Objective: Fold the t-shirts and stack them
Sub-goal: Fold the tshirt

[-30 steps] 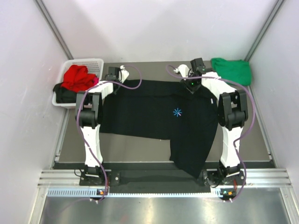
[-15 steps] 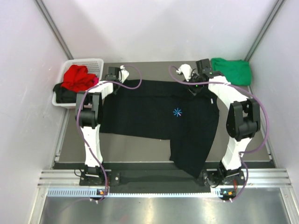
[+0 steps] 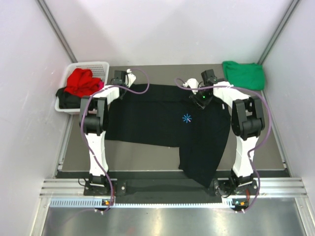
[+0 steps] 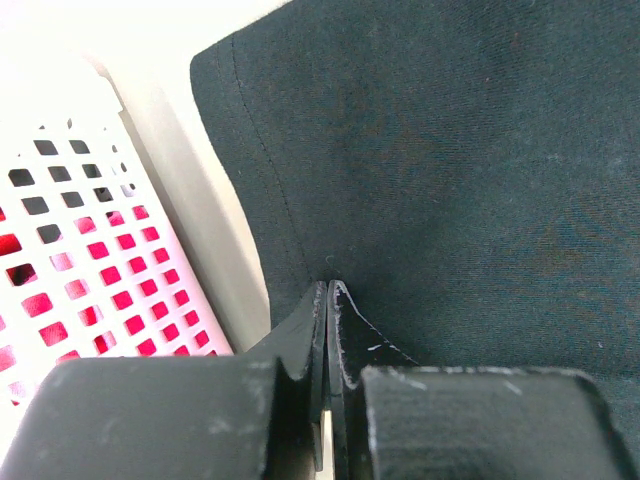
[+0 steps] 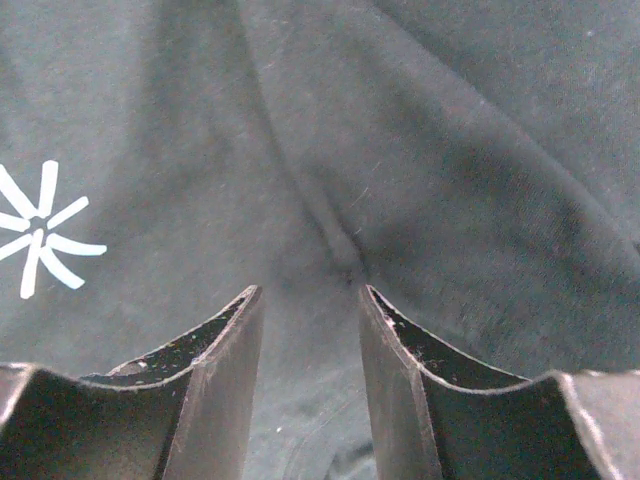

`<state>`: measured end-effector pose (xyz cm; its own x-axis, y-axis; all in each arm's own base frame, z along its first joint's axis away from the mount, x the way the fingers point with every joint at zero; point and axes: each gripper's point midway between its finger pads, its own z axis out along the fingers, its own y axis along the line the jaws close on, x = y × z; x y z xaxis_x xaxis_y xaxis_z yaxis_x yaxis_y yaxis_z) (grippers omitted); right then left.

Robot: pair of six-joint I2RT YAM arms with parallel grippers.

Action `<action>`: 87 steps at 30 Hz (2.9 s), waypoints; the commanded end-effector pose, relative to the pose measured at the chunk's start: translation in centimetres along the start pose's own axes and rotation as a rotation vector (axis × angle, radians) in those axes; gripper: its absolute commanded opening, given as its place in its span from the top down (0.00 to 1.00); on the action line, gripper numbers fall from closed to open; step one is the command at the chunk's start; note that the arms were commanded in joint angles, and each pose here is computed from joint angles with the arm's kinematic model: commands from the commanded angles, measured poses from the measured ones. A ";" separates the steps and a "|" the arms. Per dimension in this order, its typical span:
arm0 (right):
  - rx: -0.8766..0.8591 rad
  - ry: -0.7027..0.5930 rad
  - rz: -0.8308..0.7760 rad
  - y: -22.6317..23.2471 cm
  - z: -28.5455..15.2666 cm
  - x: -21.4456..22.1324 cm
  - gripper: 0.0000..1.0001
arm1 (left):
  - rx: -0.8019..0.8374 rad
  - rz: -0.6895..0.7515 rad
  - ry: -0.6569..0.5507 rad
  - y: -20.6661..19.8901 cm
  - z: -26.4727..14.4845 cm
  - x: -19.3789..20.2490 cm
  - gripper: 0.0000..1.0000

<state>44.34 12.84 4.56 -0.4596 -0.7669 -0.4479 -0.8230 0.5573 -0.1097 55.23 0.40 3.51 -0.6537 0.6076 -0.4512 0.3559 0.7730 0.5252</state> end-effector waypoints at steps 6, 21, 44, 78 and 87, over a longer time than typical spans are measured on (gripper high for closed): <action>0.078 -0.039 -0.034 -3.1 -0.7 -2.0 0.57 | -0.015 0.002 -0.001 0.6 -0.8 -0.2 1.00; 0.084 0.016 -0.017 -3.8 0.8 -0.2 0.57 | -0.018 0.005 0.003 0.6 -0.6 -0.1 1.00; 0.111 -0.031 0.049 -4.2 -1.9 -1.1 0.95 | -0.020 0.013 -0.007 0.6 -1.0 -0.6 1.00; -0.070 -0.058 -0.056 12.6 -7.3 -5.1 0.96 | -0.037 -0.003 -0.039 1.2 -1.5 -1.3 1.00; 0.074 -0.112 0.015 7.6 -7.7 -7.9 0.58 | -0.047 0.004 -0.038 1.6 -1.7 -1.3 1.00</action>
<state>35.07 20.78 10.77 -0.4281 -0.7780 -0.4598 -0.8502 0.5192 -0.0871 55.24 0.39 3.56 -0.6506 0.6181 -0.4412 0.3574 0.7618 0.5403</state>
